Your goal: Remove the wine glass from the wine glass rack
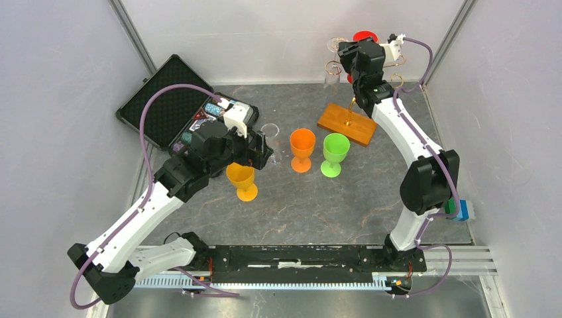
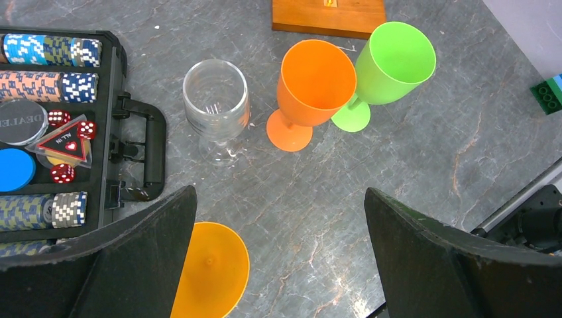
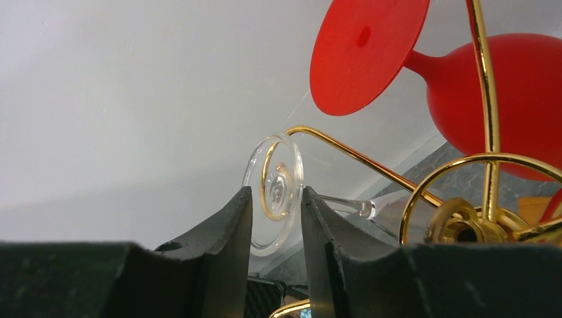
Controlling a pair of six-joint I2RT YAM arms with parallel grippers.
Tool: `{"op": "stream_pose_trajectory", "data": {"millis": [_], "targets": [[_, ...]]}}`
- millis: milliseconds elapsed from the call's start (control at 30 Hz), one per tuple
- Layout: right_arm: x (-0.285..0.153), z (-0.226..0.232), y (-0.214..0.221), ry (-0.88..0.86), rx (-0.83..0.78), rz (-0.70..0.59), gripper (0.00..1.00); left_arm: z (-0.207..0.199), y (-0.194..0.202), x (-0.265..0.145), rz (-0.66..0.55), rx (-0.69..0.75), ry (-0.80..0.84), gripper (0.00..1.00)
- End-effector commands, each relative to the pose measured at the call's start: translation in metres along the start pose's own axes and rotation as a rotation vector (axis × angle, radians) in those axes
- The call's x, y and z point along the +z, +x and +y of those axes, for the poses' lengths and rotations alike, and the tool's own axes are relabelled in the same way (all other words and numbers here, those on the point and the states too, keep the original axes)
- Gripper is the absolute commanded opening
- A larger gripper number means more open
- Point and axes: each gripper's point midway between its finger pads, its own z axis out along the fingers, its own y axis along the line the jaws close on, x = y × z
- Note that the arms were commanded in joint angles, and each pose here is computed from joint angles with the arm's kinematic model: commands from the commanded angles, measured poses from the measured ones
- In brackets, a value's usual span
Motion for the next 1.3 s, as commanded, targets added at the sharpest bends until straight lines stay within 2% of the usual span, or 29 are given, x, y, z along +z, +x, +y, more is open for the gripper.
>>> {"op": "stream_pose_trajectory", "data": {"millis": [0,333,567,800,1100,1267], "targets": [[0.004,0.028,-0.020,-0.070,0.026,-0.082,0.37,0.002,-0.017,-0.004,-0.071,-0.010,-0.014,1.00],[-0.003,0.035,-0.038,-0.087,-0.007,-0.139,0.23,0.002,-0.015,-0.002,-0.064,-0.012,-0.015,1.00],[-0.002,0.040,-0.044,-0.118,0.015,-0.131,0.00,0.002,-0.018,-0.004,-0.075,-0.012,-0.016,1.00],[-0.001,0.044,-0.047,-0.154,0.069,-0.102,0.00,0.001,-0.017,-0.003,-0.070,-0.013,-0.012,1.00],[0.000,0.053,-0.067,-0.176,0.073,-0.179,0.00,0.002,-0.017,-0.004,-0.075,-0.013,-0.014,1.00],[0.010,0.054,-0.070,-0.201,0.091,-0.175,0.00,0.002,-0.017,-0.004,-0.074,-0.013,-0.015,1.00]]}}
